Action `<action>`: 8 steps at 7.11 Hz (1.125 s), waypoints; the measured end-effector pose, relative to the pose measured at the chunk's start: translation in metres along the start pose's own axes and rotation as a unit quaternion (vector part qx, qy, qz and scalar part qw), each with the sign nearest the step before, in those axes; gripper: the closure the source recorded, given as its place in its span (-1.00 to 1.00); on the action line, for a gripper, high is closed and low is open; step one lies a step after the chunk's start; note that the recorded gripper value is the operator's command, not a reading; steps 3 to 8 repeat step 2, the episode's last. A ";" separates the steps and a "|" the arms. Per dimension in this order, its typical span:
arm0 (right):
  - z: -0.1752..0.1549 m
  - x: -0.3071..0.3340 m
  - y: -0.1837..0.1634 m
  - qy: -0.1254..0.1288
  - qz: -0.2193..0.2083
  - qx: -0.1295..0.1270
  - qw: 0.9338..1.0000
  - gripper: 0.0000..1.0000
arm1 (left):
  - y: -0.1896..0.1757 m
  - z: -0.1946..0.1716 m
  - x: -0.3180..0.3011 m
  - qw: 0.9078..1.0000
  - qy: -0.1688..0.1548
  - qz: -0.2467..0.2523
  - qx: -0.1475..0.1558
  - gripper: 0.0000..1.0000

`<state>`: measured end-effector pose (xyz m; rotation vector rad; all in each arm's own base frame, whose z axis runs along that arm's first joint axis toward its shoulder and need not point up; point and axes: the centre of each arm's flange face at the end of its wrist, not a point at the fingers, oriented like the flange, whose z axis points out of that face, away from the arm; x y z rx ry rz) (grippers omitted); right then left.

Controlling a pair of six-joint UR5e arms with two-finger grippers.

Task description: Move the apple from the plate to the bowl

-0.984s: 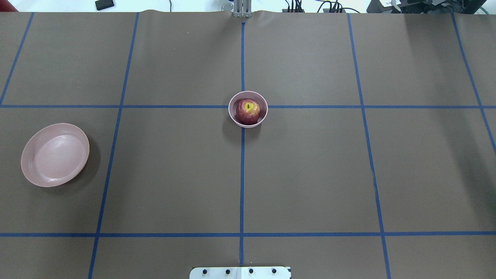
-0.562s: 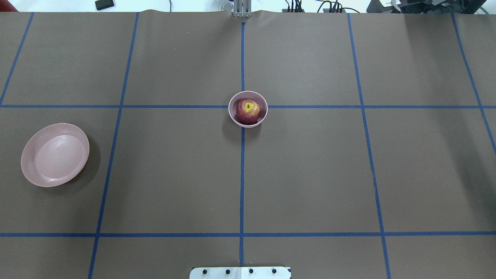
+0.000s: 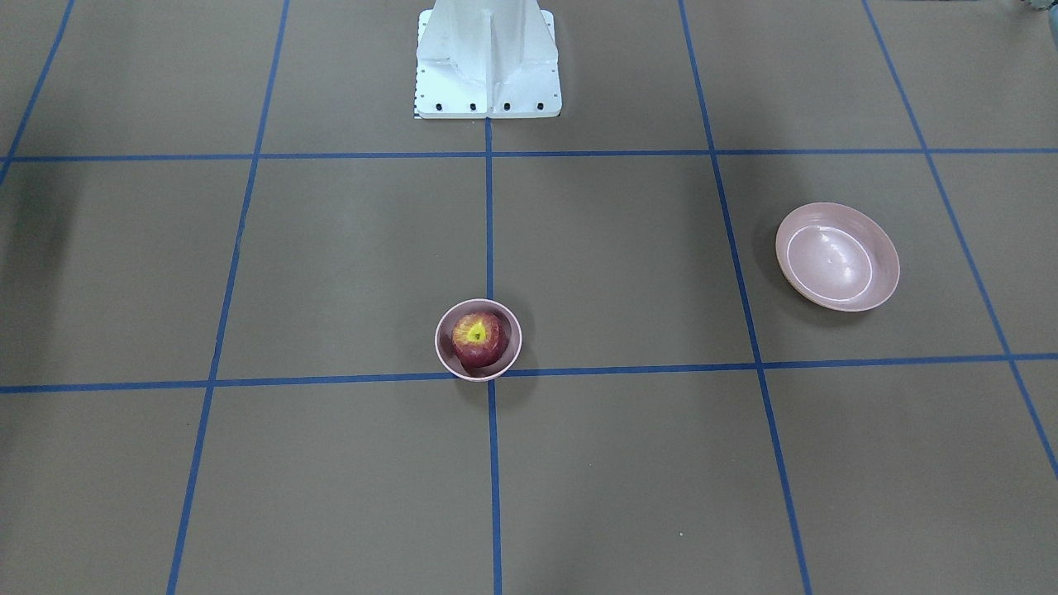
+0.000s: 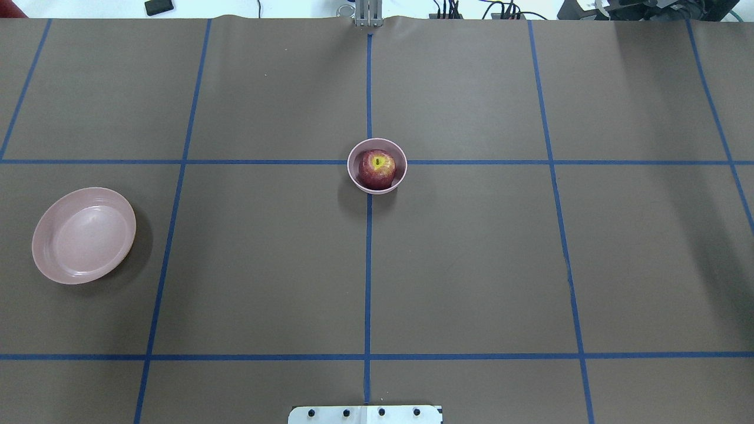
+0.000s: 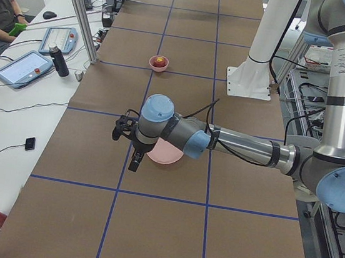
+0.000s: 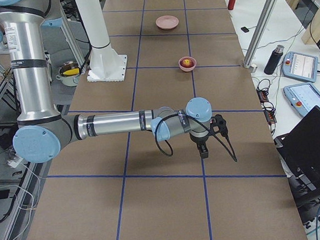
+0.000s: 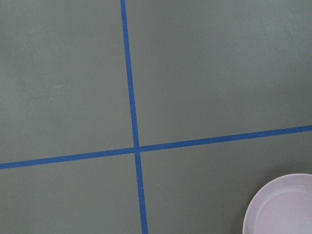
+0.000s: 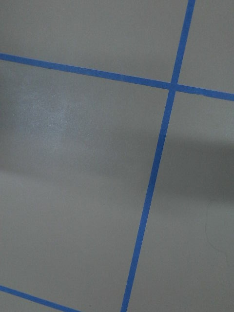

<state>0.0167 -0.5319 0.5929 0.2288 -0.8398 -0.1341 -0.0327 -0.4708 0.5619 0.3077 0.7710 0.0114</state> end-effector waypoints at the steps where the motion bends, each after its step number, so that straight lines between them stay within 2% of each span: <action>1: -0.001 0.000 0.000 0.003 -0.003 0.001 1.000 -1.00 | 0.000 0.002 -0.002 1.000 -0.001 -0.001 -0.001 -0.96; 8: -0.001 0.000 0.000 0.005 -0.005 0.001 1.000 -1.00 | 0.001 0.003 -0.003 1.000 -0.001 -0.001 -0.002 -0.96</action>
